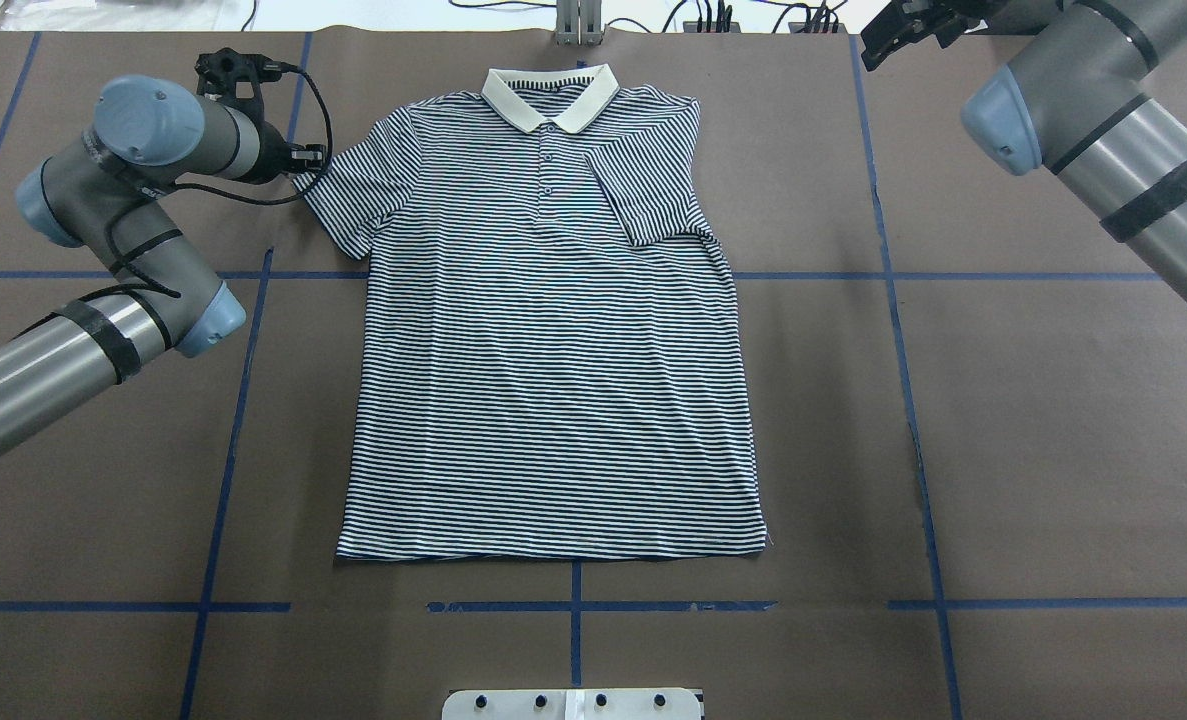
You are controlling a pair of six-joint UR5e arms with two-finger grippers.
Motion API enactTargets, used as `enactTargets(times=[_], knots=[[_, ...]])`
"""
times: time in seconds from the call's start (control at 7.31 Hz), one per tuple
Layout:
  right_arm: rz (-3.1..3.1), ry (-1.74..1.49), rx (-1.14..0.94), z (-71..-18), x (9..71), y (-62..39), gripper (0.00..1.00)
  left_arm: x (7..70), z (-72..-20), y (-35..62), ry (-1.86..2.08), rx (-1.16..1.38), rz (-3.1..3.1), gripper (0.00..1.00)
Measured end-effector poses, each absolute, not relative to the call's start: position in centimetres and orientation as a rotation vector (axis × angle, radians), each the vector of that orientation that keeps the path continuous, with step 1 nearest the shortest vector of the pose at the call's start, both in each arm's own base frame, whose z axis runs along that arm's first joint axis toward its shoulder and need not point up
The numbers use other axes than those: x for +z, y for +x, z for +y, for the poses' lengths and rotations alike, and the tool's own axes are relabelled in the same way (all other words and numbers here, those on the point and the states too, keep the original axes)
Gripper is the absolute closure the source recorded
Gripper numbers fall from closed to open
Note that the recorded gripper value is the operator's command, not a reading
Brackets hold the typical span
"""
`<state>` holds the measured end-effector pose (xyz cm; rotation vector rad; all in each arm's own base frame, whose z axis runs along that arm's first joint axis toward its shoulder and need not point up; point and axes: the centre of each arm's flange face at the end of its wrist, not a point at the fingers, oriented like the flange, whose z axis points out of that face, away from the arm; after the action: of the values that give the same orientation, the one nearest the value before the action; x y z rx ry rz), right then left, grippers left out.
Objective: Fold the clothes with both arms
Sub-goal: 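Raise the right gripper away while the left gripper moves toward the other sleeve, then grasp the sleeve nearest the left gripper and fold it onto the shirt body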
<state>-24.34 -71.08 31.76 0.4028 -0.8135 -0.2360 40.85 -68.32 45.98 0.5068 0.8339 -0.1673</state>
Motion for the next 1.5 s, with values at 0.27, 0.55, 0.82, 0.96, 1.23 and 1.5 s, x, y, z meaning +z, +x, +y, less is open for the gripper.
enactTargets(times=[0.27,0.55,0.82,0.96,1.23,1.5], knots=[[-0.813,0.402,-0.236,-71.1,31.8,-24.3,0.0,46.1,-68.2,40.8,0.506,-0.167,0.834,0.84],[-0.813,0.402,-0.236,-71.0,31.8,-24.3,0.0,46.0,-68.1,40.9,0.515,-0.166,0.845,1.0],[-0.813,0.4,-0.236,-71.0,32.0,-24.4,0.0,45.6,-67.9,40.8,0.524,-0.162,0.856,1.0],[-0.813,0.399,-0.236,-71.0,32.0,-24.4,0.0,45.0,-67.8,40.7,0.531,-0.158,0.865,1.0],[-0.813,0.396,-0.235,-70.9,32.1,-24.5,0.0,42.3,-67.6,41.0,0.517,-0.149,0.872,1.0],[-0.814,0.393,-0.234,-70.9,32.1,-24.7,0.0,36.1,-68.1,42.4,0.458,-0.174,0.85,1.0]])
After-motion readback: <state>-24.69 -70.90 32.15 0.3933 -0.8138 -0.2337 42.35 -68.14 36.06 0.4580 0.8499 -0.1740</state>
